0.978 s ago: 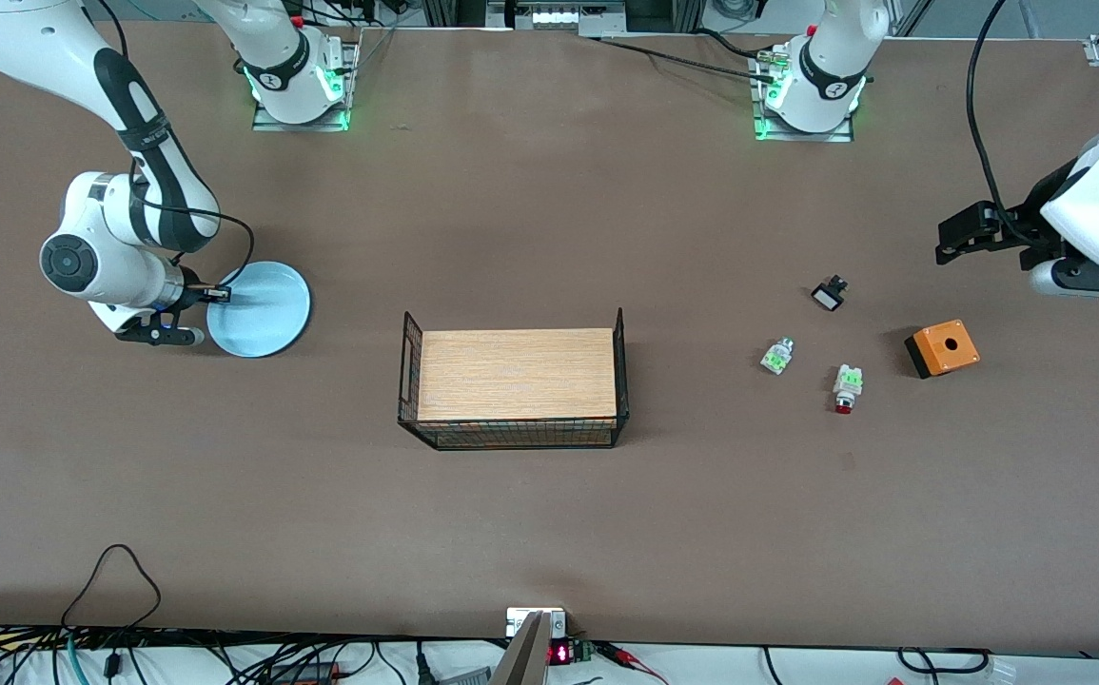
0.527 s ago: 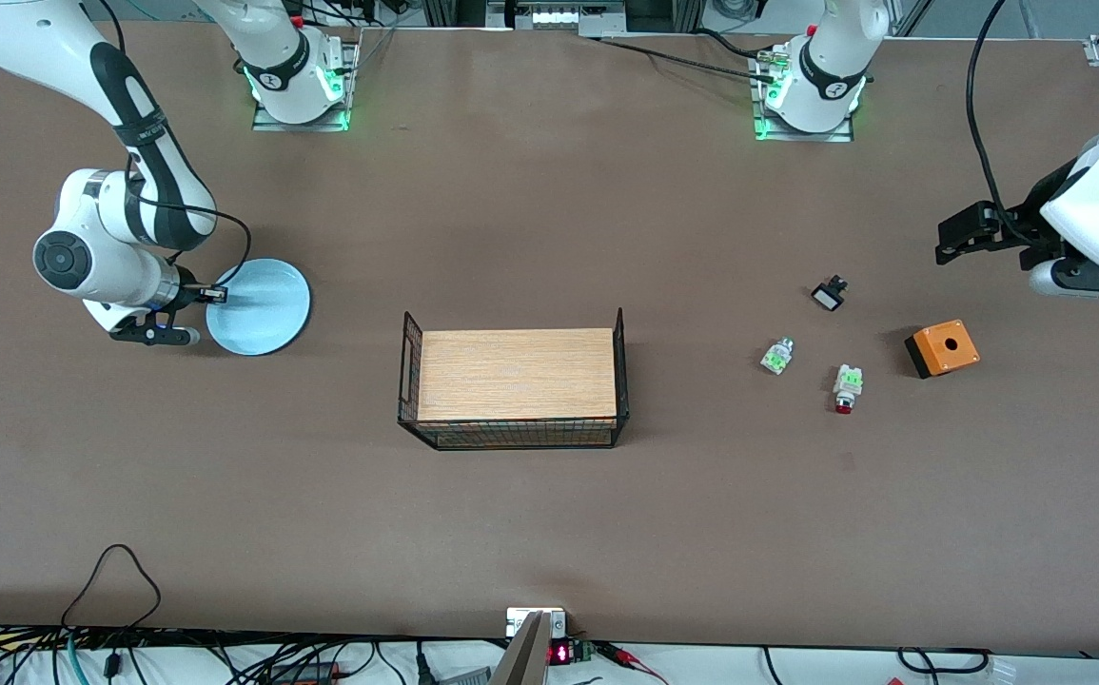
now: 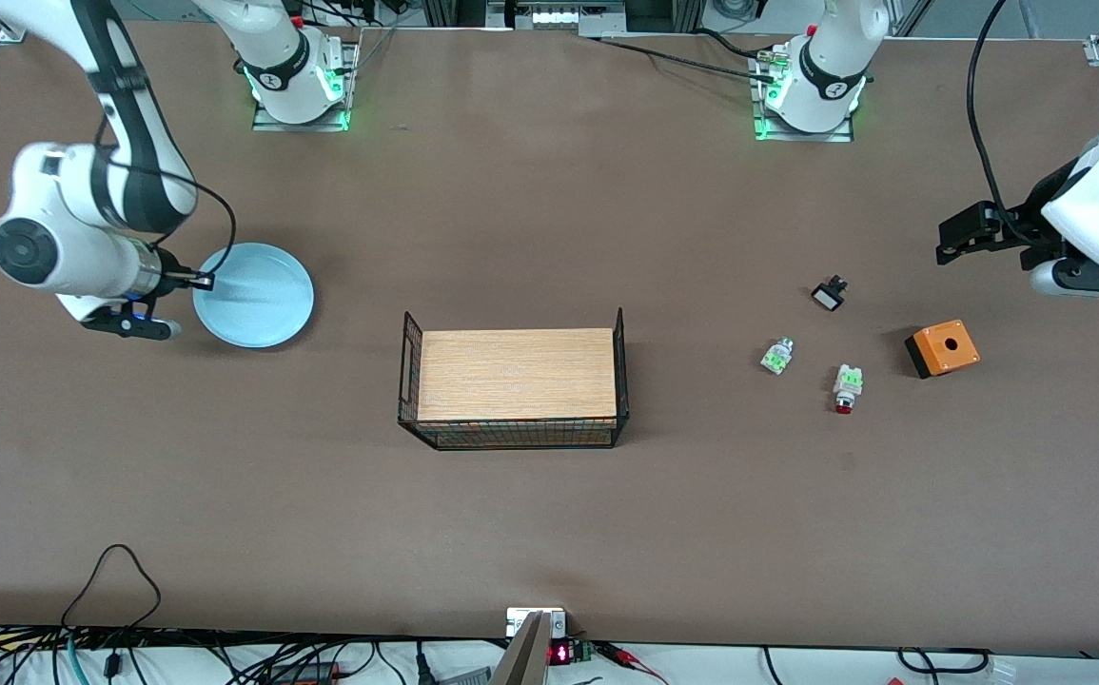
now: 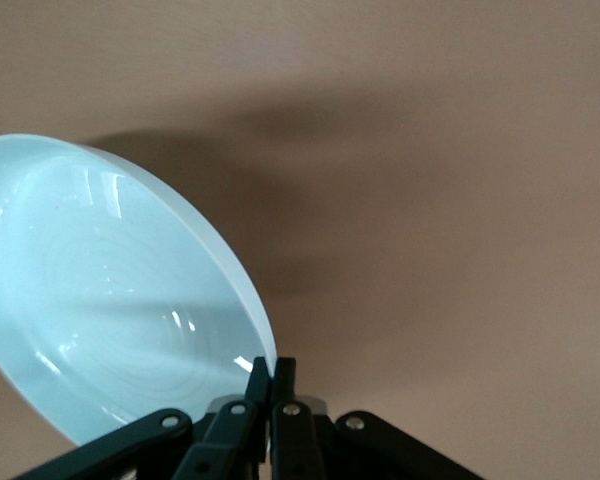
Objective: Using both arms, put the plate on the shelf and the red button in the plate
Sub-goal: 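Lift the plate with the right gripper and carry it onto the tray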
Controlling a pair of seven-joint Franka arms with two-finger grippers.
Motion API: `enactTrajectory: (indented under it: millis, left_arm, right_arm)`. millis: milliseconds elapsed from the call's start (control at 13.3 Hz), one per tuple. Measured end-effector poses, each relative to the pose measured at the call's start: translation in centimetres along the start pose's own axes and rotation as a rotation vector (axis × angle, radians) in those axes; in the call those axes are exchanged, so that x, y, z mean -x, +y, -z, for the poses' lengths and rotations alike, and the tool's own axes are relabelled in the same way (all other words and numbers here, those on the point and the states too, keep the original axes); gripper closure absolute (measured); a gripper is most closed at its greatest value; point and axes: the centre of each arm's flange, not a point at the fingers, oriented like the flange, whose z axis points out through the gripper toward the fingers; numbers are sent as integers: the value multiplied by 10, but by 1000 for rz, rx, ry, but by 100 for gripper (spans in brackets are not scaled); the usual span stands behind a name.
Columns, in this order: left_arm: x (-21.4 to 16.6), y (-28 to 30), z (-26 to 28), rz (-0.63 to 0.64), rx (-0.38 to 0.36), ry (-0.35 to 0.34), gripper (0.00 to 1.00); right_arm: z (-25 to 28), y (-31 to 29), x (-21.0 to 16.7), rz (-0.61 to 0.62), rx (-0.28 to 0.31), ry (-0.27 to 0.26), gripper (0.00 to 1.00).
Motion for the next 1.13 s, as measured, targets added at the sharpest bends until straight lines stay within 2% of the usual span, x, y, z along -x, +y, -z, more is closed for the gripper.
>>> enactTrajectory:
  millis: [301,527,827,1128]
  left_arm:
    - [1,2,5,-2,15,3,0]
    - [2,5,6,-4,39,2,0]
    - [2,3,6,-1,39,1,0]
    - [2,1,6,3,39,1,0]
  right_arm:
    - [118,-21,17,-38,-96,14,97]
    - [181,-56,40,-121,-177,21,97]
    - [226,-141,85,-272,-225,32,97]
    - [239,-217,123,-418,-276,5,97]
